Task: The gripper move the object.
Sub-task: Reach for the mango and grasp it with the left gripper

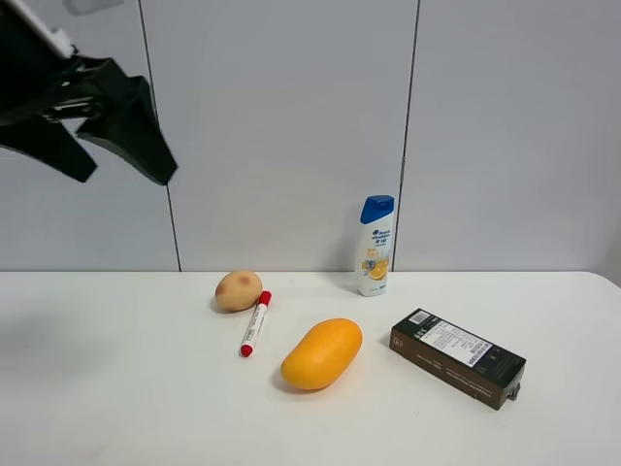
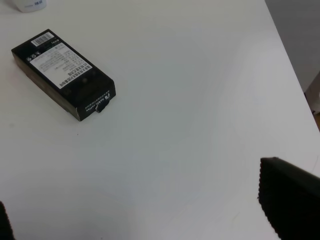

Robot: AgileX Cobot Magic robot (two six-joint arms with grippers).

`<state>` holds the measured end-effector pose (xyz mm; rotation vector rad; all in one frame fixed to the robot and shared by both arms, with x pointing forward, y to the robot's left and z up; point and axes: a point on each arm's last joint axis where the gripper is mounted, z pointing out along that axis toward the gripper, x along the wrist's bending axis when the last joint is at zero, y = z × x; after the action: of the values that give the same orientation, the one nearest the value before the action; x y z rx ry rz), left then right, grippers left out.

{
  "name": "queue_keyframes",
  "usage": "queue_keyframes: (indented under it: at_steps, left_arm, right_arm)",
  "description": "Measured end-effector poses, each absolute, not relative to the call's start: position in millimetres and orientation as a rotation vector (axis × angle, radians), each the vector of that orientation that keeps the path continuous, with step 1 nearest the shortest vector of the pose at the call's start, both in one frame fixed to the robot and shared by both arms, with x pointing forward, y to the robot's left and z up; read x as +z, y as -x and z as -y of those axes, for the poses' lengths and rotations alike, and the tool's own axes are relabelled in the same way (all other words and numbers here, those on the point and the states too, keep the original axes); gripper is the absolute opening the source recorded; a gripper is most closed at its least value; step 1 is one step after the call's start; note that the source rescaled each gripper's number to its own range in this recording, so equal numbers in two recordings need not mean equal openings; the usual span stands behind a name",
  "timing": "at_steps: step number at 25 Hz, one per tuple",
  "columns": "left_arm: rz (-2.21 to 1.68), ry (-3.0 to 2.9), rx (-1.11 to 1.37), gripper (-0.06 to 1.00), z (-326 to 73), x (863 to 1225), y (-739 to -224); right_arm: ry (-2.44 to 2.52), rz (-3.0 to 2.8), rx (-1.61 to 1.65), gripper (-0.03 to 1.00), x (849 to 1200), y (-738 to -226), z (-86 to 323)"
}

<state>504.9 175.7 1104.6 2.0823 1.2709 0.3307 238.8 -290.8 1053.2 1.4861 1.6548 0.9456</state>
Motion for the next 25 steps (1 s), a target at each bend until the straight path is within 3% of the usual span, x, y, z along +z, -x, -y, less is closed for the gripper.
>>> queue_keyframes:
  at_steps: [14,25]
  left_arm:
    - [-1.168,-2.185,0.144,1.00,-75,1068,-507]
    - [-1.194,-2.315,0.121,1.00,-47,1018,-512]
  right_arm:
    - [-1.486,-1.655,0.946,1.00,1053,-239,291]
    - [-1.486,-1.655,0.946,1.00,1053,-239,291]
